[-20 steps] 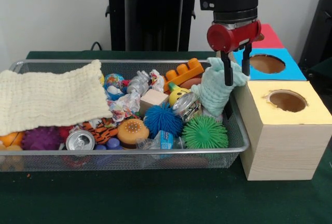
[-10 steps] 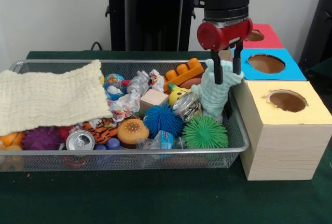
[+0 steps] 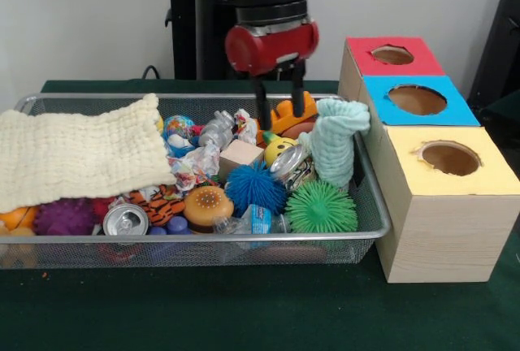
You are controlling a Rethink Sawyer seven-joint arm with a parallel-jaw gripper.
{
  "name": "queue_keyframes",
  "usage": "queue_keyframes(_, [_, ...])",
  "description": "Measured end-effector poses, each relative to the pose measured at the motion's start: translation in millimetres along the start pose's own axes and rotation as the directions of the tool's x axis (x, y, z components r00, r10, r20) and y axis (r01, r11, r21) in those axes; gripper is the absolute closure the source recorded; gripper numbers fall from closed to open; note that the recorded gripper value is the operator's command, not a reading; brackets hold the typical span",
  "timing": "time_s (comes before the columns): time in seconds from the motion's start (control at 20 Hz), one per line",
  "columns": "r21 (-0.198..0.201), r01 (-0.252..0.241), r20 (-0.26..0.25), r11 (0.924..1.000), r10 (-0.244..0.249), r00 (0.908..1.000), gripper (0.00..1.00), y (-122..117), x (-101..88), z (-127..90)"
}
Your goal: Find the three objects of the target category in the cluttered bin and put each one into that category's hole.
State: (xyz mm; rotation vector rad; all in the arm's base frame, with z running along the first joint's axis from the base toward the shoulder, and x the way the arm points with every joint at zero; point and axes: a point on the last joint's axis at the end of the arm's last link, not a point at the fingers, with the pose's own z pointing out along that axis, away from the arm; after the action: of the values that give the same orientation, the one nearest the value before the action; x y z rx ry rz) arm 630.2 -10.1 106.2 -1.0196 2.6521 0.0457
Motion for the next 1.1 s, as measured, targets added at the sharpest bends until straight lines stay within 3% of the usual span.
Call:
queue_keyframes(0.3, [0.014, 0.012, -0.006, 0.9998, -0.012, 0.9999, 0.00, -23.2, 25.8, -5.9])
queue_keyframes(0.5, [0.023, 0.055, -0.037, 0.9982, -0.054, 0.9978, 0.00, -13.8, 39.9, -4.9])
queue_keyframes(0.6, [0.028, 0.105, -0.064, 0.9941, -0.103, 0.9926, 0.00, -1.1, 48.5, -1.4])
queue_keyframes(0.7, [0.032, 0.160, -0.086, 0.9866, -0.157, 0.9839, 0.00, 13.7, 55.5, 2.8])
queue_keyframes(0.75, [0.034, 0.234, -0.105, 0.9717, -0.229, 0.9677, 0.00, 34.4, 62.6, 8.7])
queue_keyframes(0.9, [0.035, 0.293, -0.112, 0.9556, -0.287, 0.9513, 0.00, 52.3, 67.0, 13.7])
queue_keyframes(0.95, [0.035, 0.349, -0.110, 0.9365, -0.343, 0.9327, 0.00, 71.7, 70.5, 19.3])
queue_keyframes(1.1, [0.033, 0.386, -0.102, 0.9217, -0.382, 0.9187, 0.00, 89.3, 73.2, 24.0])
